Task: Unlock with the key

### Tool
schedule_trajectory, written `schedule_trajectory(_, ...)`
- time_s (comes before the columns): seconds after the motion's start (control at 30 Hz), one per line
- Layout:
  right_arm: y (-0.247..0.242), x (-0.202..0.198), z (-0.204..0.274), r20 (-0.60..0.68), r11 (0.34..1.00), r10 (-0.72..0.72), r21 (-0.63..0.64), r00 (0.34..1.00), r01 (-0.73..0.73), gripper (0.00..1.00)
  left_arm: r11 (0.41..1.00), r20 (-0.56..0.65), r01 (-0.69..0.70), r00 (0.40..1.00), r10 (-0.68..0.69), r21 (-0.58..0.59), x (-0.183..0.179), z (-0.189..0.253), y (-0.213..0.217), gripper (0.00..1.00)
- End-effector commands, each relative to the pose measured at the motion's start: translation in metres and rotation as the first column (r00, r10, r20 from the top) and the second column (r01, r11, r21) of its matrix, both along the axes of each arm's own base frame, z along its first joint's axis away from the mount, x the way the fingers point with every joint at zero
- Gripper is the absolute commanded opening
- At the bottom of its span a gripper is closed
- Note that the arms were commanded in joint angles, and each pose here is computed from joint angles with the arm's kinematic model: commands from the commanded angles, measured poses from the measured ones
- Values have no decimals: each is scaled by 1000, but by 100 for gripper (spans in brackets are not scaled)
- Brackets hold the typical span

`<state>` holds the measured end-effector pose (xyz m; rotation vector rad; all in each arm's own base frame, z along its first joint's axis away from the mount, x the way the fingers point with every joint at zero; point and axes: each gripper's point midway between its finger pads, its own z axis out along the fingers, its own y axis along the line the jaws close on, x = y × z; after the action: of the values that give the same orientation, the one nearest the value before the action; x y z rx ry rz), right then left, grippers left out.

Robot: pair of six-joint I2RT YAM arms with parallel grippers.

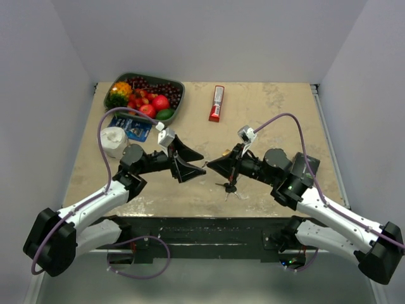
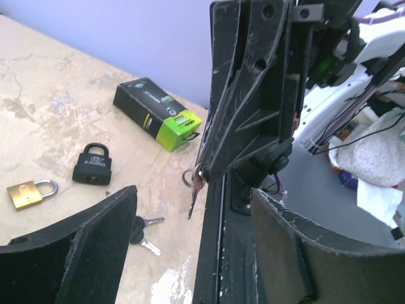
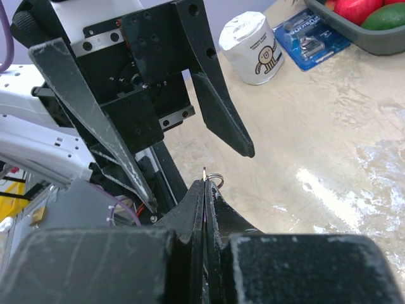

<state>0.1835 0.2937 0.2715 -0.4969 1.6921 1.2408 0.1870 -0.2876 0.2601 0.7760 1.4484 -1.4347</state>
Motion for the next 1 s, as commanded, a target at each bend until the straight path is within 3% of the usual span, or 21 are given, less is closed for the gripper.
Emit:
schedule_trajectory(0.0,-1,0,20,36,997,-8,72,999,6,0,997,56,20,998,-16,-78,-2,19,-2,71)
schedule_trajectory(0.13,-2,-1,22,35,997,-8,78,999,6,0,996,53,35,998,-31,-79,-4,18,-3,62)
schedule_trajectory(0.33,-2,-1,25,39,996,-7,86,999,4,0,996,41,56,998,-53,-66,-8,12,-4,61)
schedule_trajectory(0.7,-2,-2,26,35,996,-4,89,999,1,0,995,33,79,996,-78,-63,-10,9,-7,41)
schedule_trajectory(0.9,-1,-2,22,30,996,-2,84,1000,0,0,993,35,89,996,-87,-71,-12,10,-8,25)
schedule_trajectory(0.97,-1,-1,21,27,997,-5,82,1000,3,0,993,37,91,995,-88,-71,-13,10,-7,8)
